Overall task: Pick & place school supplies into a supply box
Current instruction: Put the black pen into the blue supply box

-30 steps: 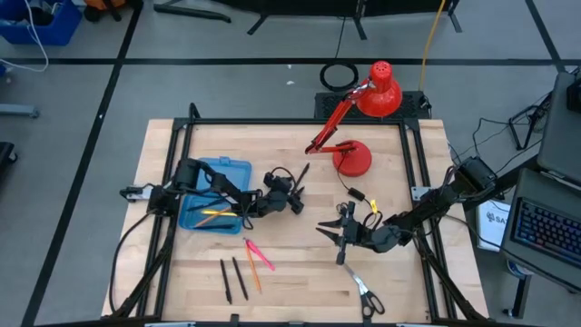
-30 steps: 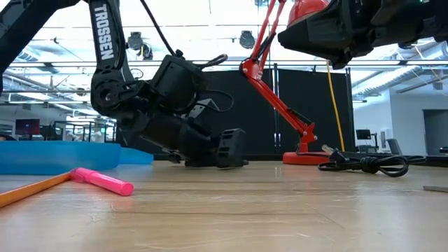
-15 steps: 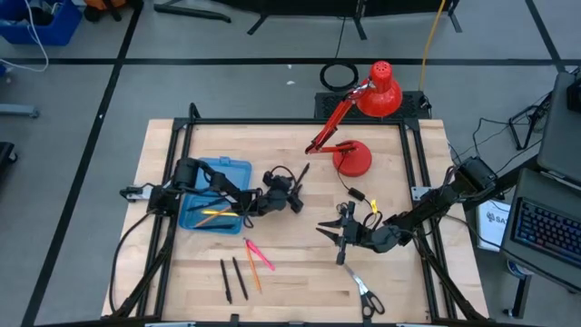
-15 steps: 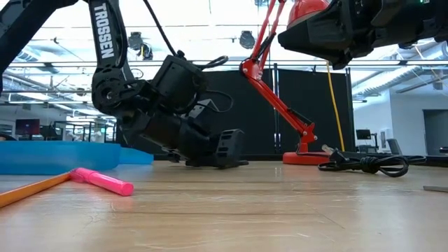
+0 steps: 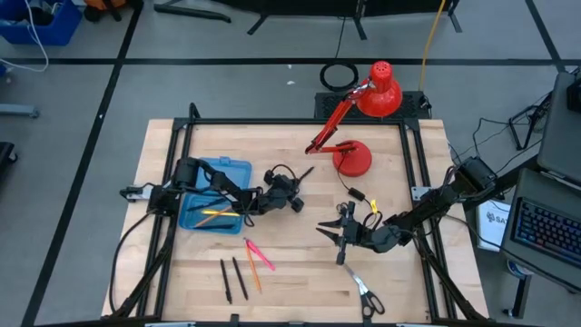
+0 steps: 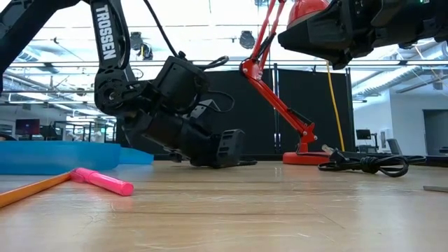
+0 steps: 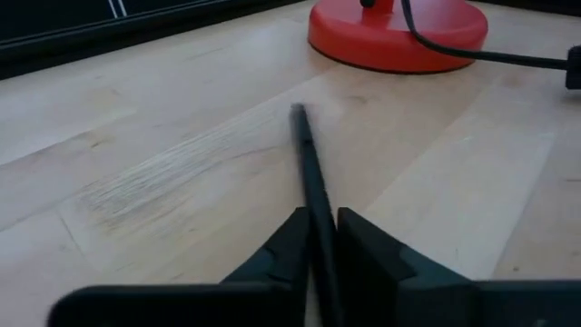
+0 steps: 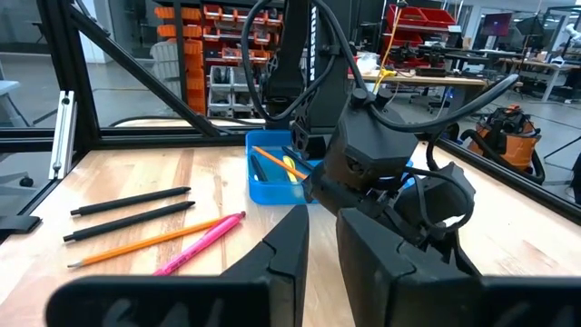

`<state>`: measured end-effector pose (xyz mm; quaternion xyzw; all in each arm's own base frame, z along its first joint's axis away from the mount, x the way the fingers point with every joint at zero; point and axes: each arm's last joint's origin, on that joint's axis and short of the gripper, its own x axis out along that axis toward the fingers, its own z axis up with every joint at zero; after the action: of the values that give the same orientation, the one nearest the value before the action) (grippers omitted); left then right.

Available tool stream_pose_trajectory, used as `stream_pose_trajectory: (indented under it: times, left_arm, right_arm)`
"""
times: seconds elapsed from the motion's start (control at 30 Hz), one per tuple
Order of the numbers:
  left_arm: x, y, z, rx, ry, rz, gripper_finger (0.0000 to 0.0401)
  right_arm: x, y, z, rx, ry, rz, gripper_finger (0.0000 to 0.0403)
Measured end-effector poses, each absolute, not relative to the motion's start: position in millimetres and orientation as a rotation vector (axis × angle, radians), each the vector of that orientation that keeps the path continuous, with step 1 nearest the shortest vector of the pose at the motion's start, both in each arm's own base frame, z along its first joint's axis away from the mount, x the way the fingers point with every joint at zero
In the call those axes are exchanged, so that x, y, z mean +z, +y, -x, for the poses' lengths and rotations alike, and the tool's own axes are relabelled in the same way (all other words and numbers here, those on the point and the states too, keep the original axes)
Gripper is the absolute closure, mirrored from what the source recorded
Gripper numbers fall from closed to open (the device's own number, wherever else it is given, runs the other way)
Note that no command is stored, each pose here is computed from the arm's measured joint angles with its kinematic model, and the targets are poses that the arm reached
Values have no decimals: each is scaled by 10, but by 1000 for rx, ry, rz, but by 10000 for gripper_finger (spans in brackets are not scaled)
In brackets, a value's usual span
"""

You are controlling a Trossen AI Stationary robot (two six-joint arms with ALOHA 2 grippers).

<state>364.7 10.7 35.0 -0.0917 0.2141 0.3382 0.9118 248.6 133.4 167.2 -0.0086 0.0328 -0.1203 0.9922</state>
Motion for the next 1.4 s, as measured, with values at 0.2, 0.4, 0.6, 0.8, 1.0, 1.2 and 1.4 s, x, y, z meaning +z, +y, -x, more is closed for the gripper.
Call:
stream_pose_trajectory:
  times: [0.2, 0.4, 0.6, 0.8, 1.0, 1.2, 1.4]
  left_arm:
    - [354, 103, -3651, 678, 446, 180, 367]
    - [364, 100, -3663, 637, 444, 173, 367]
    - [410, 91, -3673, 622, 439, 162, 367]
    - [517, 60, -3674, 566, 465, 163, 367]
    - [624, -24, -3664, 491, 498, 153, 367]
    - [664, -118, -3649, 475, 515, 130, 367]
    - [668, -197, -3647, 458, 510, 131, 367]
  right_arm:
    - [1672, 1334, -2486, -241, 66, 17, 353]
    - [1663, 1334, -2486, -241, 74, 24, 353]
    - [1658, 1333, -2485, -242, 79, 28, 353]
    - [1643, 1332, -2484, -243, 90, 20, 353]
    - [1634, 1332, -2483, -243, 97, 19, 353]
    - [1633, 1332, -2483, -243, 97, 19, 353]
    - [1633, 1332, -2483, -243, 97, 19, 353]
